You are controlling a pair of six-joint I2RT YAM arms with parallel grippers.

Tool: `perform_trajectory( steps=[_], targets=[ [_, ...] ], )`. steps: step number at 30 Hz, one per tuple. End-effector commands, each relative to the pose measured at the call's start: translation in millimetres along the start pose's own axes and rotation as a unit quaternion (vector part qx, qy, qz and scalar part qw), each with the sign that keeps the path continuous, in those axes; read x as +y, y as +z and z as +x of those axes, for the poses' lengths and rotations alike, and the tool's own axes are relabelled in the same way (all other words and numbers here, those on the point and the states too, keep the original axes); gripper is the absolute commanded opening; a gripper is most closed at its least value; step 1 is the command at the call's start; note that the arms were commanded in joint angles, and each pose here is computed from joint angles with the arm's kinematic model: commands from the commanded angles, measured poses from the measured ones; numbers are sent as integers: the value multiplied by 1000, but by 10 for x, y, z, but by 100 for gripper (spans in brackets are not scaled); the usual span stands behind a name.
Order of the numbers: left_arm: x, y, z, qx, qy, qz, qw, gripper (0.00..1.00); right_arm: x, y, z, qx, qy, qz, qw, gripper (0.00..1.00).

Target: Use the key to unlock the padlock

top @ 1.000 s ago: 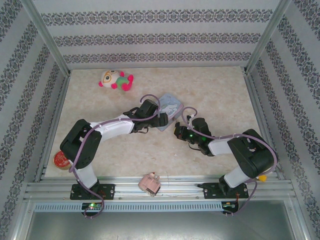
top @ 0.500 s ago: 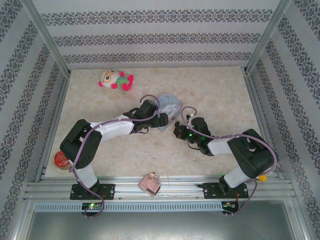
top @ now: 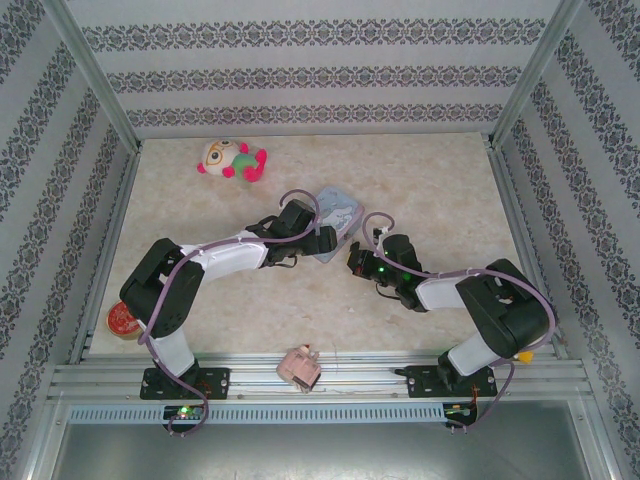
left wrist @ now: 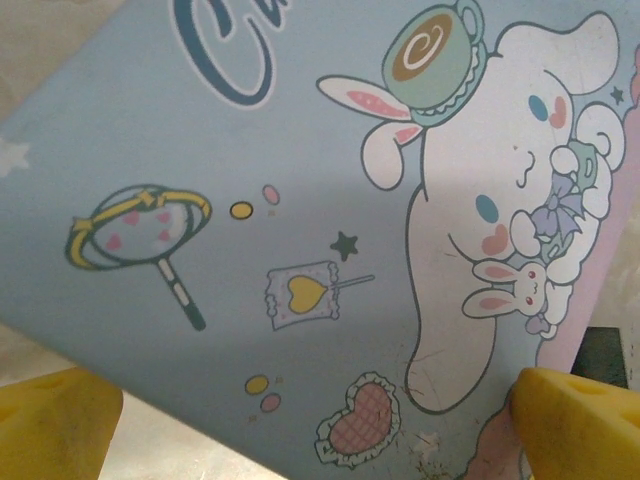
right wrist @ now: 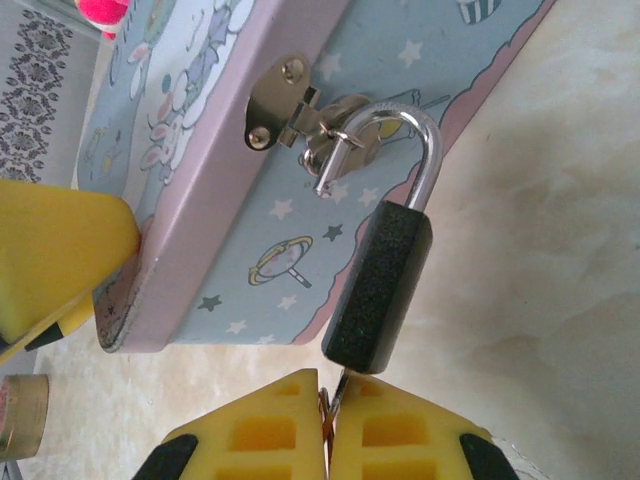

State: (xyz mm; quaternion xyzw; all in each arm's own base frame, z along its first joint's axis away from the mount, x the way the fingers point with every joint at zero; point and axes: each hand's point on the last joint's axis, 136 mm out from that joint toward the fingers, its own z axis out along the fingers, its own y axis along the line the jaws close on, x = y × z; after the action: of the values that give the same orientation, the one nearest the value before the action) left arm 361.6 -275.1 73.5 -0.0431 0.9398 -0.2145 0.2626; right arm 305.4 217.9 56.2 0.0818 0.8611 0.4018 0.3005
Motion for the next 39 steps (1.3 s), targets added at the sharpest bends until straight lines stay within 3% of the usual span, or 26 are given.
perform_trajectory(
  steps=[1, 39],
  targets=[
    [245, 98, 323, 53, 1, -33, 998, 99, 203, -52, -165, -37, -14, -27, 999, 0],
    [172, 126, 330, 59, -3, -6, 998, 99, 147, -157, -184, -56, -21, -17, 998, 0]
  ],
)
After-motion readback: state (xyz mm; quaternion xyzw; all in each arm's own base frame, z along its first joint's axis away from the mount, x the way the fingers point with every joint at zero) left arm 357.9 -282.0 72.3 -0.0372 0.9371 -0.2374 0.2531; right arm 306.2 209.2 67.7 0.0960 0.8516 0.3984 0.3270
